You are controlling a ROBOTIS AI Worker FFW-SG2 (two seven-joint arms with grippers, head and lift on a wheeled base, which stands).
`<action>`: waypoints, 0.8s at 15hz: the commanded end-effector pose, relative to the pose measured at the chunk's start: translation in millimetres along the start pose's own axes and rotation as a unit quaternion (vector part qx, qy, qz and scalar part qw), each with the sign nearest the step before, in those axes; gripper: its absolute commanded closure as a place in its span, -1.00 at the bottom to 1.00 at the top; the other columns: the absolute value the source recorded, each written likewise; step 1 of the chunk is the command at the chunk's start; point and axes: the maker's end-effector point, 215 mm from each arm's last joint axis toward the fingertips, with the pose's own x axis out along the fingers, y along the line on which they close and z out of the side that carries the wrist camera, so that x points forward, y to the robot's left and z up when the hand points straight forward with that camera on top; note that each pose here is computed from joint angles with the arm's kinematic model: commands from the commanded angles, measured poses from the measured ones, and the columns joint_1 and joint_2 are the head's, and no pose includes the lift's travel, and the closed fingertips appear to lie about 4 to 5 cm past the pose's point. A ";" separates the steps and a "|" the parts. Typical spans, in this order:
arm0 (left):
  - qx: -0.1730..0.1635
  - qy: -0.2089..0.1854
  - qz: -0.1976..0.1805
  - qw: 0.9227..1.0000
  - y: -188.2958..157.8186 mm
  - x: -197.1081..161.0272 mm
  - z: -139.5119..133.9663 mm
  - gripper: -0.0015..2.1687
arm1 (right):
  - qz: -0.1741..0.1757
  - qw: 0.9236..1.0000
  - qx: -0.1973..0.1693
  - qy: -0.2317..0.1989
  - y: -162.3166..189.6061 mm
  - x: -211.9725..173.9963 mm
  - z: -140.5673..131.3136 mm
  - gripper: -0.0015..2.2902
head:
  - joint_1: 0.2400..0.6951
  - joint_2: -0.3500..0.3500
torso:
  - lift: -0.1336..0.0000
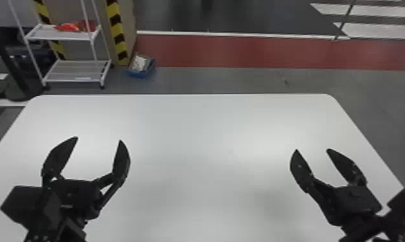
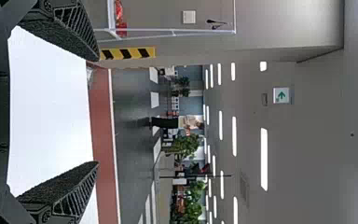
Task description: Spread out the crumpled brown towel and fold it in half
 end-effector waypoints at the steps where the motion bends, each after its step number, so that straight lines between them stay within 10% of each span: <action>1: 0.000 0.000 0.000 1.000 0.0 -0.3 -0.4 -0.91 | 0.001 1.000 -0.001 -0.002 0.3 0.0 1.4 -0.86 | 1.00 -0.17 | -0.84; 12: 0.000 0.000 0.000 1.000 0.1 0.1 -0.6 -0.91 | 0.000 1.000 0.000 -0.005 0.4 0.4 2.9 -0.86 | 1.00 -0.17 | -0.84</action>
